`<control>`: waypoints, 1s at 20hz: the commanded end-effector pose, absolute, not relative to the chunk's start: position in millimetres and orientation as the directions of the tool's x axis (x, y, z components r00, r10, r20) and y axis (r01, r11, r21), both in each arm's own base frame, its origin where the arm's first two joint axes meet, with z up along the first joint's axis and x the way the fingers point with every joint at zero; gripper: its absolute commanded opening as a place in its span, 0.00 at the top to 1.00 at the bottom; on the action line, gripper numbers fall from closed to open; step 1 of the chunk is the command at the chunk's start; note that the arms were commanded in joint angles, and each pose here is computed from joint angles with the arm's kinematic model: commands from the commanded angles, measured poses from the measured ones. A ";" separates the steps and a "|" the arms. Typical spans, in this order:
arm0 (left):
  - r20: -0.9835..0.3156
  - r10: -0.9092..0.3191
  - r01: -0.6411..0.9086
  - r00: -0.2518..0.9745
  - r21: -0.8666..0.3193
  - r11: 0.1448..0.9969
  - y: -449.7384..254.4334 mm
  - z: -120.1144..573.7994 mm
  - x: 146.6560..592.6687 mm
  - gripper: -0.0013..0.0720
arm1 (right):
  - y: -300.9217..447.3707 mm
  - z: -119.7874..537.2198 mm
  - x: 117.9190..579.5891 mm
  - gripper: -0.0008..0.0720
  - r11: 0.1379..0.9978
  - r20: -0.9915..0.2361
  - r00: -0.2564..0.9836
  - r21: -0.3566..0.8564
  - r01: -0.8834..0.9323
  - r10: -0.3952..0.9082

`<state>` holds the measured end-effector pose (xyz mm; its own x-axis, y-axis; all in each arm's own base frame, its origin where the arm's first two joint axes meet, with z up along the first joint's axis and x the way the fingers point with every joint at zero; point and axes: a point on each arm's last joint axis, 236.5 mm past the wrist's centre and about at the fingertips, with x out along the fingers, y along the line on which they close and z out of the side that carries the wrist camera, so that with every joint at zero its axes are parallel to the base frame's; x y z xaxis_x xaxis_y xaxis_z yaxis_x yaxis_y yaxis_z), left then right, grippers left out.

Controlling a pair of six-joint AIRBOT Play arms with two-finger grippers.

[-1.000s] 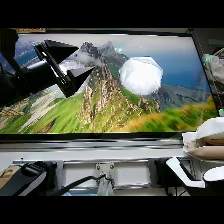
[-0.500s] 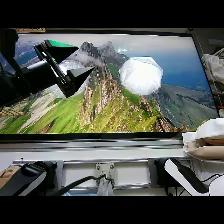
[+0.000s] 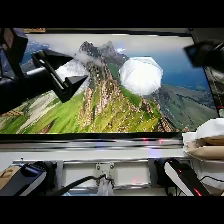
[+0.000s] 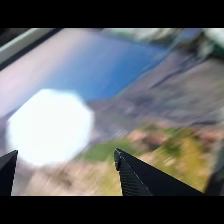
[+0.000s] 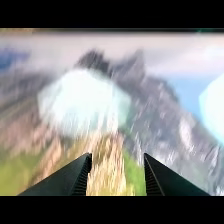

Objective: Fold the clothes and pants, and hang the long-sleeved shirts on hangers.

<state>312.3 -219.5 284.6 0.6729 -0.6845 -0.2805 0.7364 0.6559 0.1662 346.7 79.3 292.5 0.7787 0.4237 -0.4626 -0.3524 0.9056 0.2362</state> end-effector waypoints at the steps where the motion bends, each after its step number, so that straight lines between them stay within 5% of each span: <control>1: -0.343 -0.434 0.526 0.833 0.248 0.814 -152.8 279.1 330.7 0.09 | 106.5 242.6 325.0 0.44 0.872 -0.528 0.699 0.217 -0.439 0.483; 6: -0.249 -0.195 0.275 0.949 0.343 0.898 -86.4 311.3 331.3 0.09 | 131.2 201.7 313.9 0.44 0.834 -0.562 0.625 0.264 -0.485 0.541; 11: -0.193 -0.230 0.242 0.954 0.039 0.970 -96.5 322.9 337.4 0.09 | 174.5 203.3 313.5 0.44 0.774 -0.504 0.611 0.215 -0.596 0.611; 20: -0.212 -0.229 0.242 0.950 0.038 0.970 -98.6 316.1 343.1 0.09 | 190.3 191.7 293.5 0.44 0.728 -0.552 0.532 0.224 -0.648 0.642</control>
<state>342.4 -99.1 315.9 0.9492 -0.2312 -0.2132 0.2468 0.9678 0.0489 296.2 188.1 193.6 0.5422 0.6389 -0.5457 -0.6395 0.7351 0.2252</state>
